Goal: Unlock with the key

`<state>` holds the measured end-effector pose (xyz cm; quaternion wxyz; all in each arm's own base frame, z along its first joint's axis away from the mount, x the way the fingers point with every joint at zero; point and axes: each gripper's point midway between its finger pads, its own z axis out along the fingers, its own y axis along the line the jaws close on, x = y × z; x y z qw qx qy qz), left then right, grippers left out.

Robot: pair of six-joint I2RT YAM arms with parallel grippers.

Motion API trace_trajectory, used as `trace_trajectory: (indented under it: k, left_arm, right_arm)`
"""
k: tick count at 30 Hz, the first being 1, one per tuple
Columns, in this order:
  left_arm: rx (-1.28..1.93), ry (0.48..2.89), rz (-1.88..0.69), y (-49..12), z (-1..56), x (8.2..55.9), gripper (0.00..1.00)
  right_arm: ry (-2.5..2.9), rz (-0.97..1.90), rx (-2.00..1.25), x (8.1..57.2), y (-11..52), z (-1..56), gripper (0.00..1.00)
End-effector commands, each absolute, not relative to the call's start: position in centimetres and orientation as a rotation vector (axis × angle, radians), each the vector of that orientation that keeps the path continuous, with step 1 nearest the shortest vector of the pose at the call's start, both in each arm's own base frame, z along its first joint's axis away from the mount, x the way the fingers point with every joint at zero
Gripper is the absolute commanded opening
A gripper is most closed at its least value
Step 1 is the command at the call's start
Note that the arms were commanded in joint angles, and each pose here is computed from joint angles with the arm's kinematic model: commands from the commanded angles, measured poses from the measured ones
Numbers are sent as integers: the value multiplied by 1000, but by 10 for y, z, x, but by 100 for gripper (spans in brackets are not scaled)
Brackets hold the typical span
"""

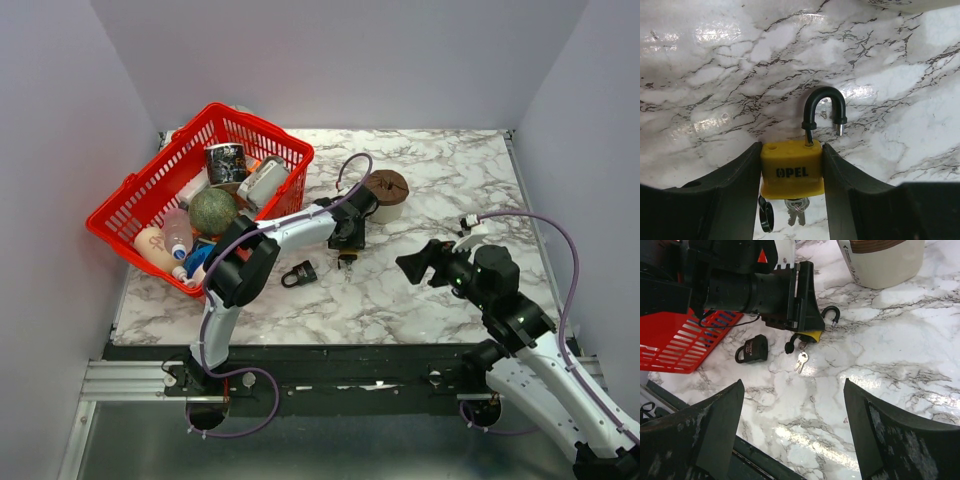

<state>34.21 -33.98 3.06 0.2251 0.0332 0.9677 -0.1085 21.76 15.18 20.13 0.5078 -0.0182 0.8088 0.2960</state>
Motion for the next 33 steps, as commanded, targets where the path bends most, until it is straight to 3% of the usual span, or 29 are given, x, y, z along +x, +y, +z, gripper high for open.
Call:
trace_trajectory:
  k: [1,2,5,11,14,20,26,33]
  left_arm:
    - [56,2660,-203,-326,15,352,26]
    - [57,2652,-210,-327,18,353,41]
    - [63,2632,-218,-327,23,355,60]
    - [97,2561,-230,-329,45,364,90]
    - [127,2513,-224,-329,64,369,98]
    - [167,2353,-231,-328,116,369,99]
    - [238,2213,-278,-331,157,336,99]
    - [267,2261,-311,-310,141,277,99]
  right_arm:
    - [1972,665,-37,220,146,189,89]
    - [1975,663,-37,219,145,188,89]
    - [1976,661,-38,220,145,188,89]
    - [1969,652,-50,219,144,188,89]
    - [1964,657,-55,218,144,189,89]
    - [1939,678,-107,215,148,193,89]
    - [1885,706,-141,212,151,201,89]
    - [1894,725,-170,214,158,196,79]
